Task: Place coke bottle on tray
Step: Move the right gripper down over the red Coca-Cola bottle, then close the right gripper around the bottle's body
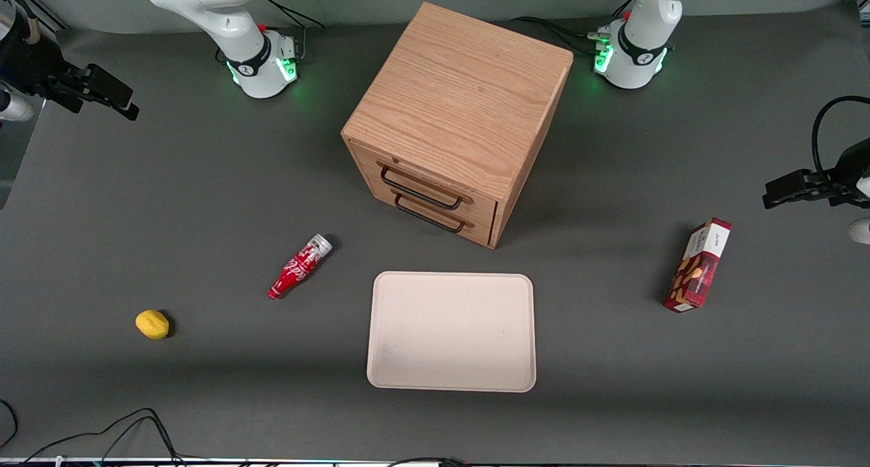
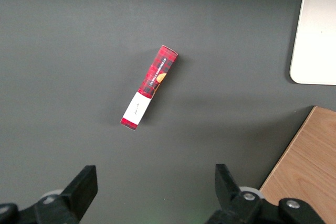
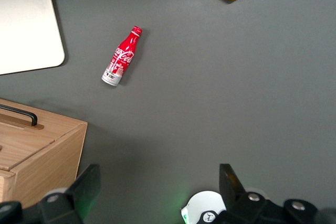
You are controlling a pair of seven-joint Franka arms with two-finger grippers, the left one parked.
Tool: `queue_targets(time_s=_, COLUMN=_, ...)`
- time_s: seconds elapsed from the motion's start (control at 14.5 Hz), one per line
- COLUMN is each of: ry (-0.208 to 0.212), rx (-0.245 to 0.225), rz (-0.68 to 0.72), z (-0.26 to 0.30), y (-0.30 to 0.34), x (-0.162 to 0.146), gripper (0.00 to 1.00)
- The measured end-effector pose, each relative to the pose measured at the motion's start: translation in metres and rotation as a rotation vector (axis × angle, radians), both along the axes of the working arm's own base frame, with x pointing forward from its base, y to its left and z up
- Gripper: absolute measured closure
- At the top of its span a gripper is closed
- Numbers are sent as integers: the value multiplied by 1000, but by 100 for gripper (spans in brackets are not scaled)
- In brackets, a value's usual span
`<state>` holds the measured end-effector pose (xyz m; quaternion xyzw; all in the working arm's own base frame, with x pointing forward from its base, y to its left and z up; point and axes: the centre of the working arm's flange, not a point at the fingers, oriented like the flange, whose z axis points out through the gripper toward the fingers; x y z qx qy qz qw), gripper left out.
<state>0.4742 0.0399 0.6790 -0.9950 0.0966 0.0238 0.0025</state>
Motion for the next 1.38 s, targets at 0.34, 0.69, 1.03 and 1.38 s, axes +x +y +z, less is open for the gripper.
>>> queue_targets(time_s=0.34, ry=-10, rx=93, rz=-157, z=10, y=22, x=23, gripper=0)
queue_targets(time_s=0.69, ry=132, rx=88, rz=-464, z=-103, y=95, x=94, gripper=0)
queue_targets(time_s=1.03, ry=171, rx=35, rz=-584, z=-307, y=99, x=133, gripper=0)
queue_targets(time_s=1.38, ry=106, rx=37, rz=-636, z=-412, y=101, x=131, gripper=0)
